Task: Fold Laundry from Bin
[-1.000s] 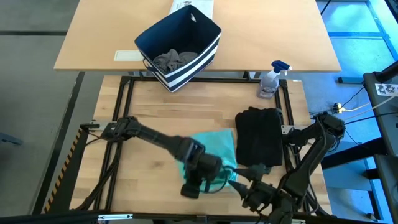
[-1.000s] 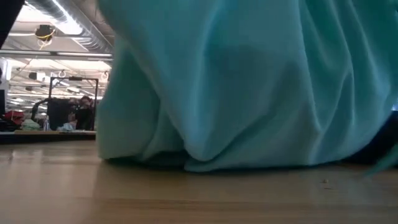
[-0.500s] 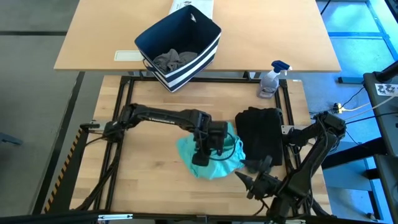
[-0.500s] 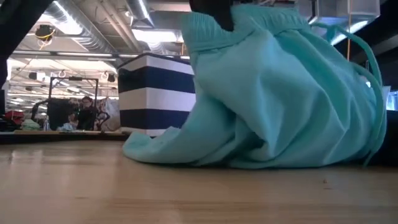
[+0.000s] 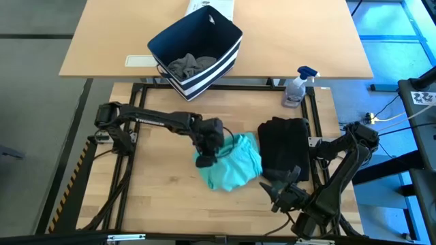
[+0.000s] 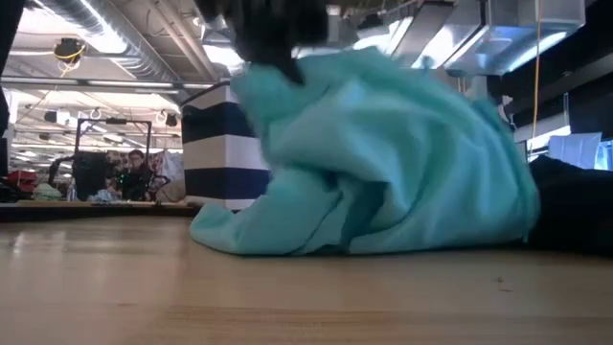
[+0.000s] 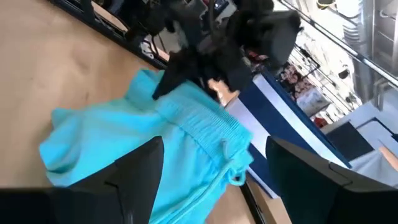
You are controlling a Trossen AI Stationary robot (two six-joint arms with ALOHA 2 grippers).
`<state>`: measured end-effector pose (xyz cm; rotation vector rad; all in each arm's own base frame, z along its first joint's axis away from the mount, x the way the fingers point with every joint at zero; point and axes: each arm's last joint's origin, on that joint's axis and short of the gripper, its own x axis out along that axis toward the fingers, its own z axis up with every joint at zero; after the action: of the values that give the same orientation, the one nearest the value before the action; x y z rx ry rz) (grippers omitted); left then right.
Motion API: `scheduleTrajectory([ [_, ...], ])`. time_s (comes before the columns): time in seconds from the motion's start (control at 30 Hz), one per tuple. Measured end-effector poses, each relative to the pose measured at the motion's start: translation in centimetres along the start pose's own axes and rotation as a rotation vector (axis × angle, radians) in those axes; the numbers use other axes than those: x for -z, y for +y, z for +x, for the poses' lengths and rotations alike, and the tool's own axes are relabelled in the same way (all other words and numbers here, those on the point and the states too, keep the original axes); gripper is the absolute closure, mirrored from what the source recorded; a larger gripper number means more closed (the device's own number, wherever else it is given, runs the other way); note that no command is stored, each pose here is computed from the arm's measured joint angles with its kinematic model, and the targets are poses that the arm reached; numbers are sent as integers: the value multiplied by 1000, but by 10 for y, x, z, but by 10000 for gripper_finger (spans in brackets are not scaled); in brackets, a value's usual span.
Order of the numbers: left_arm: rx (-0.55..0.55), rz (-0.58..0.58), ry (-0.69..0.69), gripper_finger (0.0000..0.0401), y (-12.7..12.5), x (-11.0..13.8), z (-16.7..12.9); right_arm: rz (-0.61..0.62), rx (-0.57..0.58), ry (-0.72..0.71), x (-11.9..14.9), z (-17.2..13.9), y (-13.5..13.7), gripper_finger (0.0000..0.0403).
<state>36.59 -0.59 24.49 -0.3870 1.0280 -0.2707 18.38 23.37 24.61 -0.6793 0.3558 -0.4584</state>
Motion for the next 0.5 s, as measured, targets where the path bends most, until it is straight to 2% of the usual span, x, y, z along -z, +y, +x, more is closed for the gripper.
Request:
scheduleTrajectory([
  [0.1, -19, -92, 31, 383, 19, 15, 5, 10, 9, 26, 0, 8, -1, 121],
  [0.3, -21, -138, 51, 383, 45, 40, 21, 9, 16, 95, 1, 25, -5, 121],
  [0.43, -88, -163, 32, 382, 57, 44, 21, -12, 30, 112, 1, 32, -6, 121],
  [0.5, -127, -156, 10, 370, 60, 43, 21, -10, 36, 122, 1, 35, -7, 121],
])
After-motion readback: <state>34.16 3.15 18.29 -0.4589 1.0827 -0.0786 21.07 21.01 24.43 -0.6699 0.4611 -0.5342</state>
